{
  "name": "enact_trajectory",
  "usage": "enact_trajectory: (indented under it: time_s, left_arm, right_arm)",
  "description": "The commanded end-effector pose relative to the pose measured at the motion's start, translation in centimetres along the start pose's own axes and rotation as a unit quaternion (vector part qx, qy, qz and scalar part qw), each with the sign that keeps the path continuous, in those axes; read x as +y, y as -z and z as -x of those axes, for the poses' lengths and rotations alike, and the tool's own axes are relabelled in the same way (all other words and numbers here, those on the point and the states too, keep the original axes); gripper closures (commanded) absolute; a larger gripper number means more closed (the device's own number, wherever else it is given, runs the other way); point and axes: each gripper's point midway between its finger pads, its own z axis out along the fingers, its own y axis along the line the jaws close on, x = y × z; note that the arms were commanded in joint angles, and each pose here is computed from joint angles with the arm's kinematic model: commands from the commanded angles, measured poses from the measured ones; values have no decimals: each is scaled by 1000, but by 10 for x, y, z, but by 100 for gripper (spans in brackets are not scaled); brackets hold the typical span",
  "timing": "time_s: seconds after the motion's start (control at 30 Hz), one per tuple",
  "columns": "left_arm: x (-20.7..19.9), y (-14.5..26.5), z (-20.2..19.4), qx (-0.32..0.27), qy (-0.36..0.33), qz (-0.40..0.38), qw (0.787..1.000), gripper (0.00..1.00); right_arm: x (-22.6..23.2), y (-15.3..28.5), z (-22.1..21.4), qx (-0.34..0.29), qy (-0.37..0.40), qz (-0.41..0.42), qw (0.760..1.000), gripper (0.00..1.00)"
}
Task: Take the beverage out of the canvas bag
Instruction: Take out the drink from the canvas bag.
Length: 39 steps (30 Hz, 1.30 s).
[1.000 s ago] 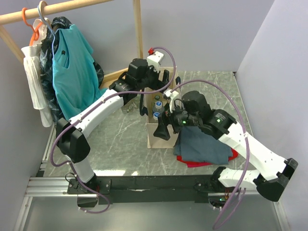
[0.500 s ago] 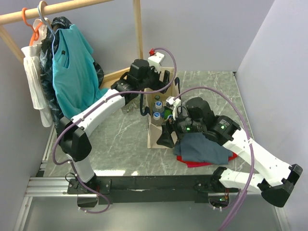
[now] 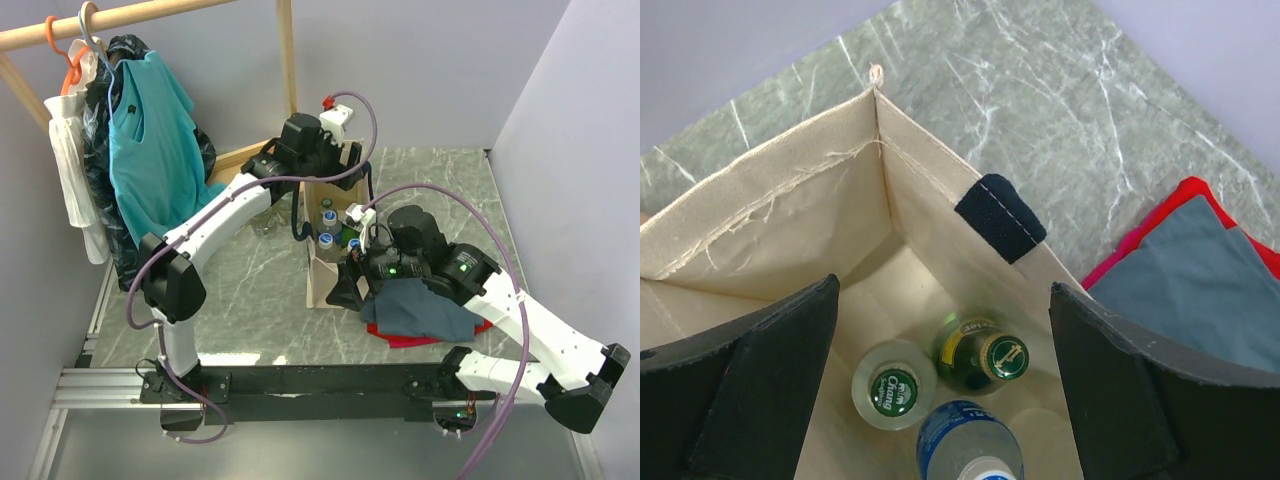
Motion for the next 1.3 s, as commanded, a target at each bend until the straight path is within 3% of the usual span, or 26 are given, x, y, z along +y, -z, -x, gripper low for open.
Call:
enact_trajectory:
  time_s: [0.0,0.57,0.9,1.27]
  left_arm:
    - [2,-5,-7,25,5,9,1000,10]
    - [27,-1,-35,85,35,87,992,13]
    - [35,4,-59,143,59,122,980,7]
    - [38,-4,-80,170,58,123,976,5]
  right_arm:
    - [7,3,-14,27,-6,15,1000,0]
    - [3,3,-5,19,1,0,1000,0]
    - [0,2,-3,23,9,-7,1000,0]
    - [-1,2,1,19,9,-10,1000,0]
